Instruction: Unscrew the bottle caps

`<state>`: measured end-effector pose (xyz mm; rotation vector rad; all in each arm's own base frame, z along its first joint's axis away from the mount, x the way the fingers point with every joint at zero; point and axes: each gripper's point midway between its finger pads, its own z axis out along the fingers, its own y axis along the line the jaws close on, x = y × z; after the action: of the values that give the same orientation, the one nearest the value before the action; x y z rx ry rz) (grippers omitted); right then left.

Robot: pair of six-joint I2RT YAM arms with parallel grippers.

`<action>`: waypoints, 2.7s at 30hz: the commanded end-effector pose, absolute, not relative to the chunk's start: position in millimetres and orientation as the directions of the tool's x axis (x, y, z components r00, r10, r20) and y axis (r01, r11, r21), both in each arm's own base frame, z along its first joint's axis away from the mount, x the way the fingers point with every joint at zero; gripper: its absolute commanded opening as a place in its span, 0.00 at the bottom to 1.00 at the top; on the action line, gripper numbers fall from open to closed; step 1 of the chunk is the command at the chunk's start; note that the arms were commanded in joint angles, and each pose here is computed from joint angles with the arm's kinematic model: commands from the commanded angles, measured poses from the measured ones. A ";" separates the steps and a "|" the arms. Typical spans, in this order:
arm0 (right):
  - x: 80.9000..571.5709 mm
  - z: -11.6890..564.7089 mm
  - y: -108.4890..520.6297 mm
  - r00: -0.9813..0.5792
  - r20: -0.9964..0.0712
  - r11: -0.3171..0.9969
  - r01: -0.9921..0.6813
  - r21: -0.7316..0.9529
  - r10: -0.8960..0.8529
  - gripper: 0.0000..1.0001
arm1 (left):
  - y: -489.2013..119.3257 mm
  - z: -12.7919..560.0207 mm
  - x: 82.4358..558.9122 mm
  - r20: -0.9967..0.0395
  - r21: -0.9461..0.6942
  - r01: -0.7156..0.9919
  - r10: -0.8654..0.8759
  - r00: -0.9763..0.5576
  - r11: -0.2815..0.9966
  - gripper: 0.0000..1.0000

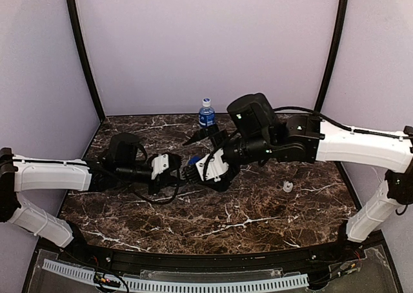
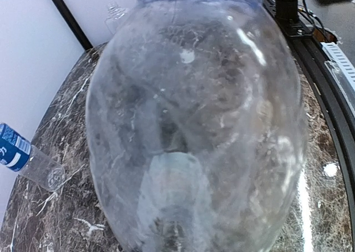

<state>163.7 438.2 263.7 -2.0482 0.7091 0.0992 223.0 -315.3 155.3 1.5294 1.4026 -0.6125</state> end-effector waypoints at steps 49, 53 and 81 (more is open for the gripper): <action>145.4 275.6 424.6 0.497 -0.676 -0.294 -0.867 -0.402 -0.544 0.00 | -314.6 156.0 214.4 -0.858 0.286 0.955 0.464 0.222 0.073 0.14; 137.5 265.4 411.6 0.737 -0.481 -0.447 -0.673 -0.590 -0.475 0.00 | -312.6 148.1 198.6 -0.845 0.280 0.960 0.470 0.255 -0.019 0.14; 165.7 275.6 420.2 0.912 0.028 -0.495 -0.196 -0.847 -0.409 0.55 | -311.0 141.2 187.6 -0.834 0.266 0.960 0.478 0.277 -0.091 0.12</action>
<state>150.5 418.5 233.9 -2.2685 0.4223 -0.1790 200.8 -312.9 142.5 1.6907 1.3086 -0.6288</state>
